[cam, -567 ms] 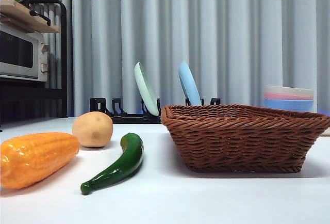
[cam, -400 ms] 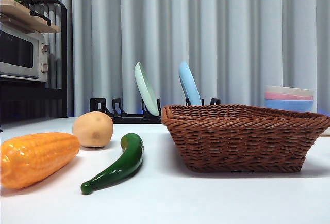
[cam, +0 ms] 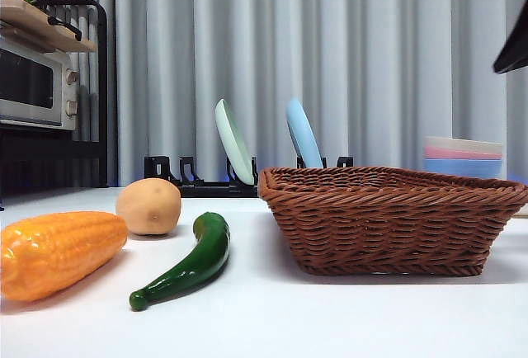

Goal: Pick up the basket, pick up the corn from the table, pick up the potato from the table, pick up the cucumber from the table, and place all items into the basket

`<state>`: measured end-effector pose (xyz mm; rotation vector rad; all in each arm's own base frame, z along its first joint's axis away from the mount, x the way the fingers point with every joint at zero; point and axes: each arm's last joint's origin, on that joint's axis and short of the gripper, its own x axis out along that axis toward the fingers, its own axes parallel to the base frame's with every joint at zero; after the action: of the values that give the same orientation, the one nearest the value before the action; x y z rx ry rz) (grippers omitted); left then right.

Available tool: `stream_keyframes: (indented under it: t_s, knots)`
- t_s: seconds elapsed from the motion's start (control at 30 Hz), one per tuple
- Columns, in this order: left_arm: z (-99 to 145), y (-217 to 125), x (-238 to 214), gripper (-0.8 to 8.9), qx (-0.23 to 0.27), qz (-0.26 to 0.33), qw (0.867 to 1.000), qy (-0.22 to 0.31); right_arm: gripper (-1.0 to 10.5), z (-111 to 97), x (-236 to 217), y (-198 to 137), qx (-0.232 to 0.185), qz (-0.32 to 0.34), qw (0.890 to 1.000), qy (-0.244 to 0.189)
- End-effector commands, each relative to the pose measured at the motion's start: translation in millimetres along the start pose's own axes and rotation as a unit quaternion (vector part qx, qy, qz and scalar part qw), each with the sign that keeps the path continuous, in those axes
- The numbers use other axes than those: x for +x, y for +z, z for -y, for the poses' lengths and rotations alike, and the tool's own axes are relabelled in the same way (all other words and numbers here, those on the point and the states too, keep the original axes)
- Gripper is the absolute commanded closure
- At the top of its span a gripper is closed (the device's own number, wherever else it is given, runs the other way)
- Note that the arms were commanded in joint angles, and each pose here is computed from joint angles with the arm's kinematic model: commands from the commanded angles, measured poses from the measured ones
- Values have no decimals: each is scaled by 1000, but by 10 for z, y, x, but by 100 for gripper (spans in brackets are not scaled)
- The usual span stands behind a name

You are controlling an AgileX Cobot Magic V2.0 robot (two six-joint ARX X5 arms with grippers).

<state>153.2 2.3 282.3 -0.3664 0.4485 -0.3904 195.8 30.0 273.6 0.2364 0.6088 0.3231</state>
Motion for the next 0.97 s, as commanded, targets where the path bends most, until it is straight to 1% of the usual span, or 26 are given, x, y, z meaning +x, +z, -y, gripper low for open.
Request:
stream_keyframes:
  t_s: [0.03, 0.07, 0.1, 0.13, 0.17, 0.2, 0.23, 0.37, 0.57, 0.67, 0.7, 0.77, 0.83, 0.9, 0.97]
  knots:
    - [-51, 79, 123, 805, 3, -41, 999, -14, 939, 0, 84, 111, -40, -36, 999, 2]
    - [-61, 105, 150, 757, -2, -50, 999, -13, 908, 2, 109, 139, -46, -46, 998, 1]
    - [-69, 127, 177, 648, -6, -57, 998, -12, 844, 3, 133, 166, -51, -53, 997, 0]
    - [-73, 155, 207, 466, -9, -63, 998, -11, 729, 8, 169, 198, -51, -59, 997, -1]
    - [-73, 172, 225, 370, -11, -65, 998, -12, 646, 11, 193, 219, -50, -62, 997, -1]
    - [-72, 187, 243, 356, -12, -69, 997, -13, 580, 17, 222, 237, -49, -65, 997, -4]
    - [-68, 204, 263, 356, -14, -73, 997, -15, 562, 26, 257, 248, -49, -69, 996, -6]
    - [-39, 240, 309, 360, -11, -78, 997, -23, 569, 75, 438, 263, -41, -96, 994, -8]
    - [13, 234, 348, 360, -3, -84, 996, -35, 570, 205, 891, 259, -25, -159, 987, -11]
    - [23, 230, 352, 360, -2, -85, 996, -37, 573, 256, 1131, 227, -7, -192, 981, 28]
    - [28, 228, 355, 360, -2, -86, 996, -38, 573, 278, 1208, 208, -2, -203, 979, 34]
    - [31, 223, 356, 360, -2, -88, 995, -39, 576, 316, 1324, 160, 4, -220, 975, 32]
    - [32, 214, 356, 360, -4, -92, 995, -38, 634, 333, 1408, 100, 10, -236, 971, 40]
    - [37, 205, 358, 360, -5, -96, 995, -38, 745, 340, 1460, 55, 14, -248, 968, 43]
    - [42, 200, 360, 360, -5, -99, 994, -38, 935, 340, 1458, 58, 13, -247, 968, 42]
